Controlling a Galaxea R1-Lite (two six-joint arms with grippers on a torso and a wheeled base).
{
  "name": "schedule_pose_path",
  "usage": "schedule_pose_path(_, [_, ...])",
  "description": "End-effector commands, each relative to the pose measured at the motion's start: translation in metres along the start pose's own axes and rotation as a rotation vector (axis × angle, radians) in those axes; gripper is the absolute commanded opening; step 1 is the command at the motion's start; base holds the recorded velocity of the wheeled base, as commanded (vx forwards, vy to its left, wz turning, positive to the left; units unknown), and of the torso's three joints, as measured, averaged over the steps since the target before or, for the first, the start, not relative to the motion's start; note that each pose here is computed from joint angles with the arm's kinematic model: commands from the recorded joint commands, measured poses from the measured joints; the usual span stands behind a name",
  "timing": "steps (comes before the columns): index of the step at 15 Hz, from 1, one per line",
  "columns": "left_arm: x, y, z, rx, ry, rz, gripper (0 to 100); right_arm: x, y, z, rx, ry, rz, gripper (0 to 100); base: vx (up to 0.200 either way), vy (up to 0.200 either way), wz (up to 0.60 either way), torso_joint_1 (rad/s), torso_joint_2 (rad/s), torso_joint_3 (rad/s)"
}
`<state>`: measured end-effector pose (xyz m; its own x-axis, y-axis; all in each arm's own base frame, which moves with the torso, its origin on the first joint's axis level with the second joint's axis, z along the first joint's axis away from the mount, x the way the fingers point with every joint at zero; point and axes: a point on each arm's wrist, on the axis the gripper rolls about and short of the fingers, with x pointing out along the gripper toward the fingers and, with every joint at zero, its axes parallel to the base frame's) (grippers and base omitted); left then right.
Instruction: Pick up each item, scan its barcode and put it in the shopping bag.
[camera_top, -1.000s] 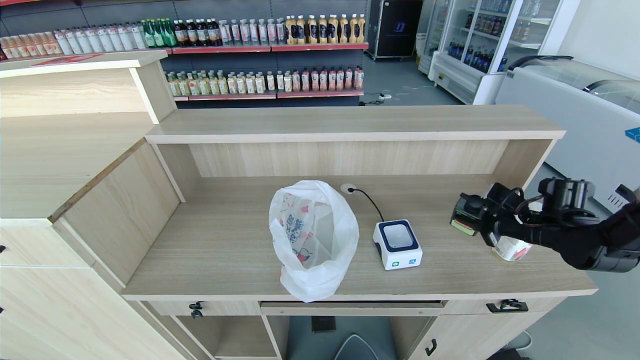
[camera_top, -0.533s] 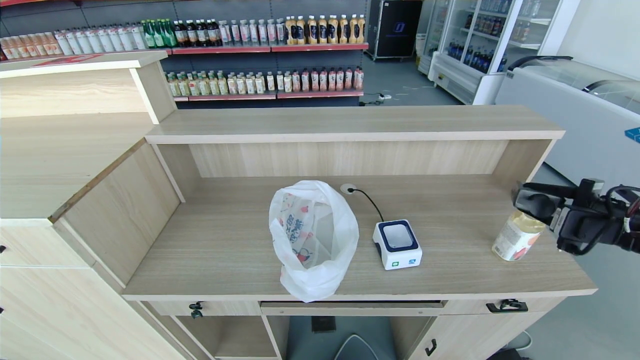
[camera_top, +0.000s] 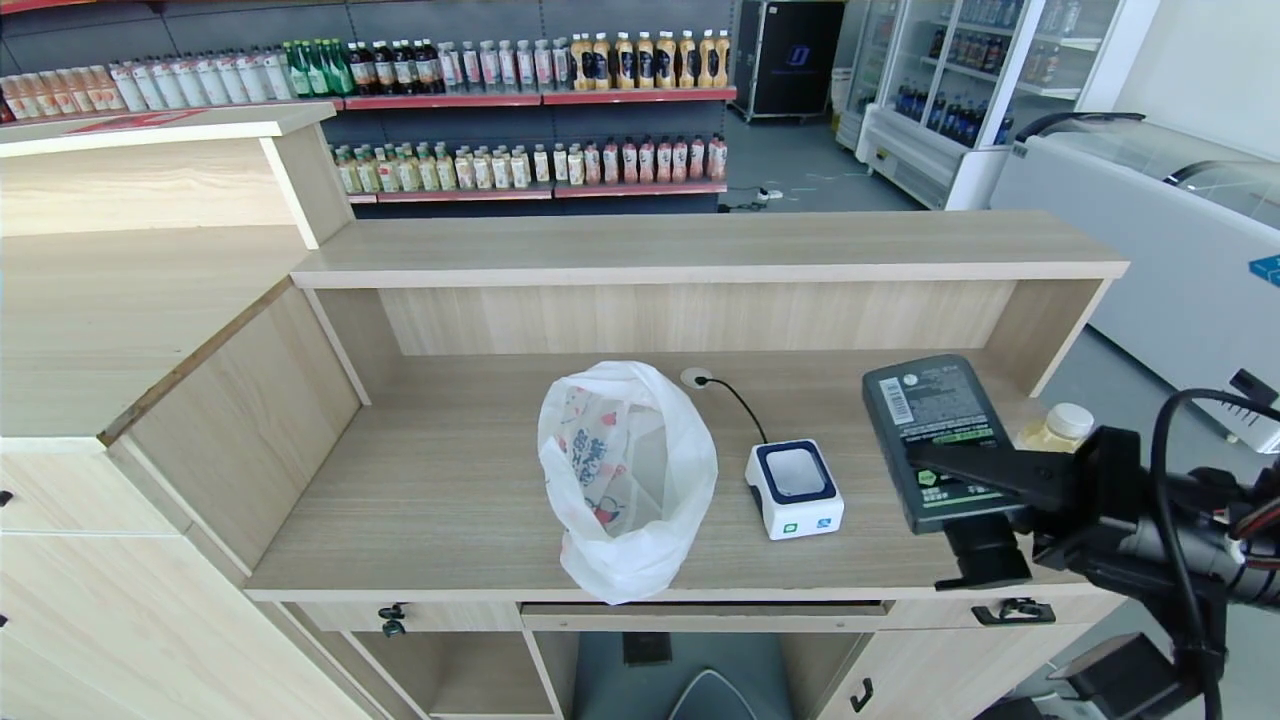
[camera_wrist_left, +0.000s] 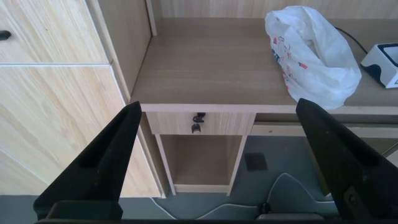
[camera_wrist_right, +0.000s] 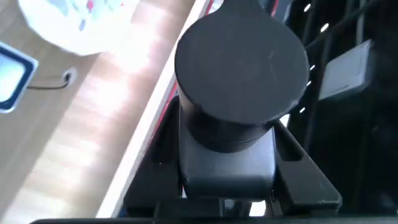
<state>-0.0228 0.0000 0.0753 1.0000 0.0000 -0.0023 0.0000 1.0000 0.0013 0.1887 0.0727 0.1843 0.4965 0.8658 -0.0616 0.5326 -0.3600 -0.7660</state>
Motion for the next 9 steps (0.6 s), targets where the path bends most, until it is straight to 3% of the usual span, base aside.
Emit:
schedule_pose_path(1, [0.000, 0.000, 0.000, 0.000, -0.001, 0.000, 100, 0.021, -0.035, 0.029, -0.244, -0.152, -0.200, 0, 0.000, 0.000, 0.00, 0.000, 0.00, 0.000])
schedule_pose_path(4, [0.000, 0.000, 0.000, 0.000, -0.001, 0.000, 100, 0.042, -0.048, 0.036, -0.357, -0.203, -0.298, 0, 0.000, 0.000, 0.00, 0.000, 0.00, 0.000])
schedule_pose_path(9, [0.000, 0.000, 0.000, 0.000, -0.001, 0.000, 100, 0.064, -0.057, 0.048, -0.343, -0.262, -0.375, 0, 0.000, 0.000, 0.00, 0.000, 0.00, 0.000])
